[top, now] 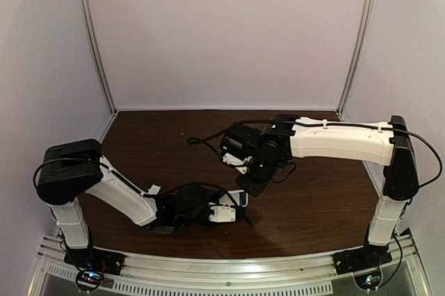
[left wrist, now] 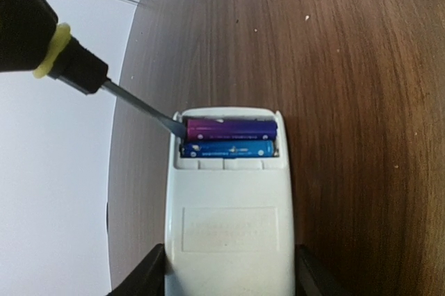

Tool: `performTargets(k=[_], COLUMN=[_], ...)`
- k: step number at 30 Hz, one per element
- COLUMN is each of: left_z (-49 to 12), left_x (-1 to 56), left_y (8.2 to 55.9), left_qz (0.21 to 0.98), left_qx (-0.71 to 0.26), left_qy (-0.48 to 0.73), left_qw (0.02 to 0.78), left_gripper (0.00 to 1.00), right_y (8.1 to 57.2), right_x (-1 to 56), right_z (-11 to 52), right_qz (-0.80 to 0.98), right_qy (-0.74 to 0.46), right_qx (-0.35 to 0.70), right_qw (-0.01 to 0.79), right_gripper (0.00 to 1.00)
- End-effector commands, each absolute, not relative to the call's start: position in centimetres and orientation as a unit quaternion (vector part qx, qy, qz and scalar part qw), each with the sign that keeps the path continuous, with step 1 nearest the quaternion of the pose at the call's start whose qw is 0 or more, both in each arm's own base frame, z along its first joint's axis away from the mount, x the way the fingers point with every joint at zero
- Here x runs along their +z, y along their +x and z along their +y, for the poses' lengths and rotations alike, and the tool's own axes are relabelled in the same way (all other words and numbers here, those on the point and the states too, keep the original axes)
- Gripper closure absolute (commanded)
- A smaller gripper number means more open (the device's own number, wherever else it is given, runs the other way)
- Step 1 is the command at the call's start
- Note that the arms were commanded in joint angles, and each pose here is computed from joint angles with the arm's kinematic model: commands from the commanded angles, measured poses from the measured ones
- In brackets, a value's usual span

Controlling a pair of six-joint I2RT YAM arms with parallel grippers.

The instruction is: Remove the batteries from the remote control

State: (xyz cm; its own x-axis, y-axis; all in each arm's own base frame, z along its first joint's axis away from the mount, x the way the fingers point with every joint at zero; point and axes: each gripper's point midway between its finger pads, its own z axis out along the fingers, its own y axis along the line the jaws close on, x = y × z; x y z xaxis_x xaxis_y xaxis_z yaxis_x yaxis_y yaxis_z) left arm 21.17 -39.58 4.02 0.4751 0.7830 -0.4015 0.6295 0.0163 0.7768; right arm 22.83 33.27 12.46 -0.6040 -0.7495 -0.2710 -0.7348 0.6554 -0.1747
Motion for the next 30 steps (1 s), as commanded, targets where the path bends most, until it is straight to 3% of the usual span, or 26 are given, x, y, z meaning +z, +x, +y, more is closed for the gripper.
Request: performTargets(k=[1, 30], left_z=[-41.1, -41.6], left_x=[4.5, 5.7], left_y=[17.3, 16.0], left_qz=[0.447, 0.43], left_qx=[0.038, 0.012], left_qy=[0.737, 0.736], left_qw=[0.506, 0.522], left_gripper=[1.0, 1.0], right_y=[27.1, 31.6], right_x=[8.9, 8.6], right_z=[28.3, 31.0], right_qz=[0.907, 0.909], right_qy=[-0.369, -0.365], right_qx=[-0.143, -0.12], right_qw=[0.146, 0.162], right_gripper=[1.0, 1.0])
